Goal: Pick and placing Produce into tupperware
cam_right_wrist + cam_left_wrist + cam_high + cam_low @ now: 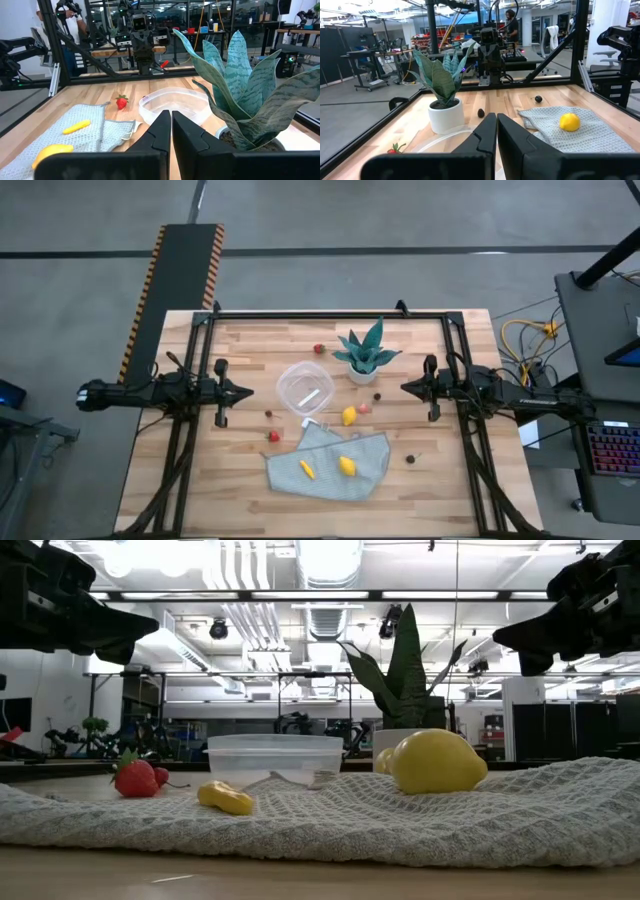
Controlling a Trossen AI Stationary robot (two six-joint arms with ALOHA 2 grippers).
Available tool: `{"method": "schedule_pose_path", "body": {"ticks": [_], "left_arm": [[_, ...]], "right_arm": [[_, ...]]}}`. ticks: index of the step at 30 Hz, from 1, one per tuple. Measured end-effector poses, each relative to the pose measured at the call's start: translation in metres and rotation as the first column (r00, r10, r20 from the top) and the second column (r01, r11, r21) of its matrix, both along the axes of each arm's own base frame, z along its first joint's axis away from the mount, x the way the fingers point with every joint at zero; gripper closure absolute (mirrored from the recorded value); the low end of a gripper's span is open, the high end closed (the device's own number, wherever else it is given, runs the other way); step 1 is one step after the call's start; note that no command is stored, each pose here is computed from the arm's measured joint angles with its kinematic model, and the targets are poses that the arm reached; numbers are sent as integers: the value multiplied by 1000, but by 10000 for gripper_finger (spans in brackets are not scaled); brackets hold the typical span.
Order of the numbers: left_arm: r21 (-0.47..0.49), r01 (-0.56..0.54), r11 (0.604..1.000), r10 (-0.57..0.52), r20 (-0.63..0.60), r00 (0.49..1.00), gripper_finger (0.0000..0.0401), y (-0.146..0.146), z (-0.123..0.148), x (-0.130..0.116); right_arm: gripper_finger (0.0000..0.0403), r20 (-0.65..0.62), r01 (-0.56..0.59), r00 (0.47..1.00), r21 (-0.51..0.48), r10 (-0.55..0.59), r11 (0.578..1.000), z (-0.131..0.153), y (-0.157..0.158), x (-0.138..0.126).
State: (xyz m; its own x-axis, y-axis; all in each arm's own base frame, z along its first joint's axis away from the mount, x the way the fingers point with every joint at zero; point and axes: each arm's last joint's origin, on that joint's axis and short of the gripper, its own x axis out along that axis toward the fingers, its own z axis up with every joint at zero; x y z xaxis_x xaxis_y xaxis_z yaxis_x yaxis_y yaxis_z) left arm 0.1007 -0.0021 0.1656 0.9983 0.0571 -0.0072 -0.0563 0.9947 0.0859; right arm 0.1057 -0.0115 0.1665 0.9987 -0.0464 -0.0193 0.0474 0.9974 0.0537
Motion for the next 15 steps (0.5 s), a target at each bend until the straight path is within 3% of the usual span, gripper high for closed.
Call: {"method": "schedule_pose_path", "body": {"ticks": [13, 15], "left_arm": [[0, 0, 1000, 0, 0, 1000, 401, 0, 0, 0], [0, 0, 1000, 0, 0, 1000, 401, 0, 0, 0]], "right_arm": [[394, 0, 0, 1000, 0, 0, 1000, 0, 0, 0], [394, -1, 1, 1000, -38, -1, 999, 0, 0, 0]]}}
